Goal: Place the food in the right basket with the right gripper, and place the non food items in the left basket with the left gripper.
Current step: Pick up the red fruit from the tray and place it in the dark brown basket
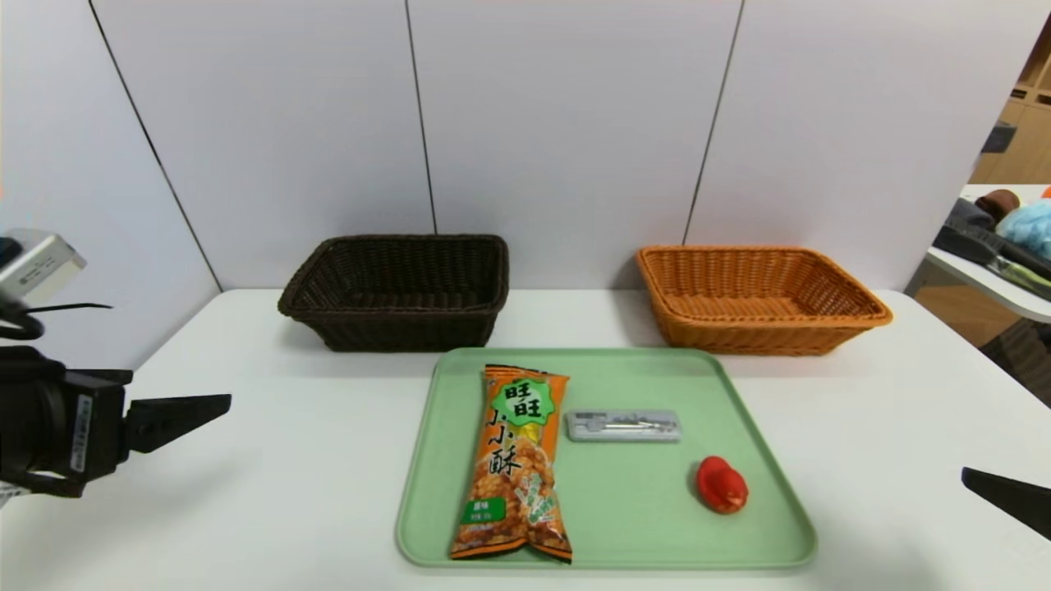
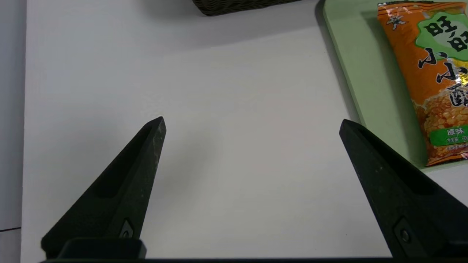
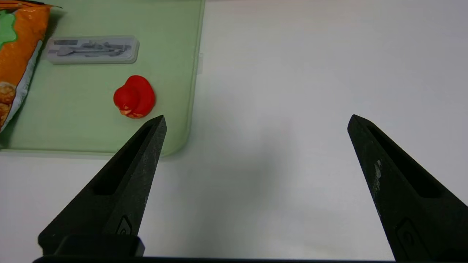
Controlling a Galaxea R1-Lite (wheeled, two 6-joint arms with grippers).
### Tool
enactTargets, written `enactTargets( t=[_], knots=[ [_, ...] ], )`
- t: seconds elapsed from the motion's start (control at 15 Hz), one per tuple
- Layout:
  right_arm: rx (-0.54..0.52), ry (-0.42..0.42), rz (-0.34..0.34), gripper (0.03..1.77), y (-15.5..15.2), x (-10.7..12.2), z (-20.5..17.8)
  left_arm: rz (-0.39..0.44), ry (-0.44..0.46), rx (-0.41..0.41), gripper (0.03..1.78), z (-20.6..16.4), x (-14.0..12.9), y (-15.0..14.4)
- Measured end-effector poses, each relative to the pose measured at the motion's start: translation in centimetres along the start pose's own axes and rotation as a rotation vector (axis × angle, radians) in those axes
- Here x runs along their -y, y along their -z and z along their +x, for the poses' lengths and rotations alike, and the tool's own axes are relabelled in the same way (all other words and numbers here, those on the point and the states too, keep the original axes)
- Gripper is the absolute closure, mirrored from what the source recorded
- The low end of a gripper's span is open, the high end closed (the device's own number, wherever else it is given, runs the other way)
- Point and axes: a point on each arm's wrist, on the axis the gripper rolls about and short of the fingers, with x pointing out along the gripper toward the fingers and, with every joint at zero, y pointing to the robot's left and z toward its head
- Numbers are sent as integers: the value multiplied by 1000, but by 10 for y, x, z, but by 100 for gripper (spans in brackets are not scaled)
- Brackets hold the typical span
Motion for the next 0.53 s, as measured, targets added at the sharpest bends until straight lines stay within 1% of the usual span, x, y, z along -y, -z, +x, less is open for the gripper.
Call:
enactTargets(
  t=[0.13,0.33,0.4,0.53],
  knots=[
    [-42,5,4,9,-10,1,13,-18,16,-49,12,17,1,-12],
    [-97,13,9,9,-22,2,31,-91,32,-148,12,43,10,-30],
    [-115,13,10,9,-26,2,37,-113,33,-184,12,51,19,-34],
    [-135,2,7,9,-31,1,45,-130,43,-254,12,62,42,-38]
  ],
)
